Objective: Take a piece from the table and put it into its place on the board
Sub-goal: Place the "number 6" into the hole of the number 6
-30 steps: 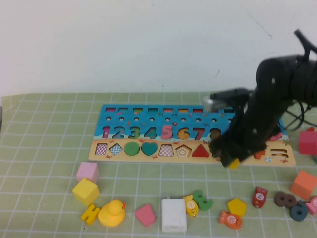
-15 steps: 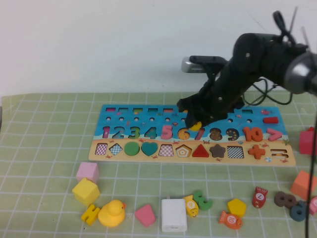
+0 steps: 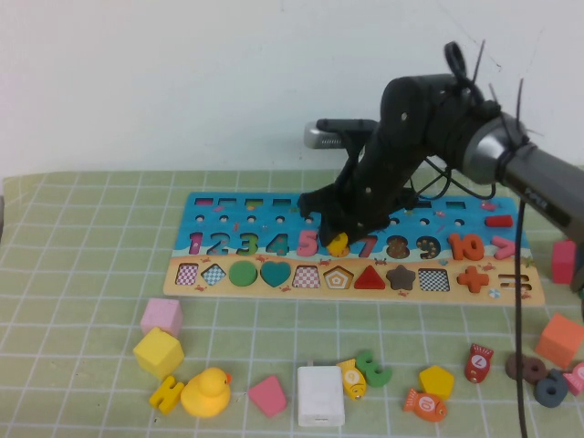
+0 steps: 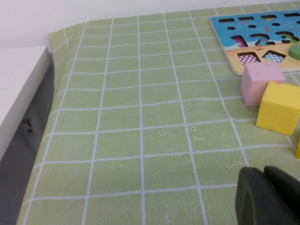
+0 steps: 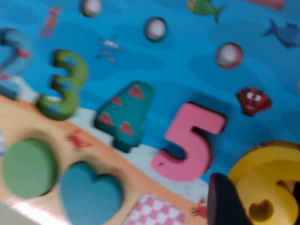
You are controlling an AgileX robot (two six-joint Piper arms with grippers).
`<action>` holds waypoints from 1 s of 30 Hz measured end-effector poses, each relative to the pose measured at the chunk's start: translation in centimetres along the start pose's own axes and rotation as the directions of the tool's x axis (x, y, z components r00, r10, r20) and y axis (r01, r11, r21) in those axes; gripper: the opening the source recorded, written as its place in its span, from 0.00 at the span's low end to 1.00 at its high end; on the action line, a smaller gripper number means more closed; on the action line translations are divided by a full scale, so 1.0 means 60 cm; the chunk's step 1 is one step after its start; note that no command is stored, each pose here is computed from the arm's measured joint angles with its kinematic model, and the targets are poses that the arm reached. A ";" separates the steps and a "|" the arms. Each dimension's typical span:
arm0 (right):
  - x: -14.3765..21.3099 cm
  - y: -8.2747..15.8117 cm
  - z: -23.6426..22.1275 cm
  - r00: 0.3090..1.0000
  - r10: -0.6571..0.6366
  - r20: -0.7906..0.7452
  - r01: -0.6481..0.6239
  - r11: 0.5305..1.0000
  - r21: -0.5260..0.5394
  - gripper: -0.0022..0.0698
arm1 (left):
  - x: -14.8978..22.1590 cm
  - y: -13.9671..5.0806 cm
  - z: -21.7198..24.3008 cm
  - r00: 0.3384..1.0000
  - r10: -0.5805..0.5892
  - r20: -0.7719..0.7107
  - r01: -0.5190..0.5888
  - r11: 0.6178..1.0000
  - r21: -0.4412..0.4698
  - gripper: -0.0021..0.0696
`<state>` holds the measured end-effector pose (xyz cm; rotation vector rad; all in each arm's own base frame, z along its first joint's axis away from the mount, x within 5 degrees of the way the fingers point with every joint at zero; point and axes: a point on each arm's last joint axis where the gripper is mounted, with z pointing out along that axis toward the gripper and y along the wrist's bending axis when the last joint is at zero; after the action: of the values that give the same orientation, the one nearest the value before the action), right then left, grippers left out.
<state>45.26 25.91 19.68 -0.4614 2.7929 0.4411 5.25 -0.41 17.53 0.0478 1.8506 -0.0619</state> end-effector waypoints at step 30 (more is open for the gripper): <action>0.005 0.003 0.018 0.999 0.045 -0.007 -0.045 0.996 0.076 0.42 | 0.000 0.000 0.000 1.000 0.000 0.000 0.000 1.000 0.000 0.03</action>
<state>45.14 26.36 18.63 -0.3849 2.8214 0.3419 5.25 -0.41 17.53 0.0478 1.8506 -0.0619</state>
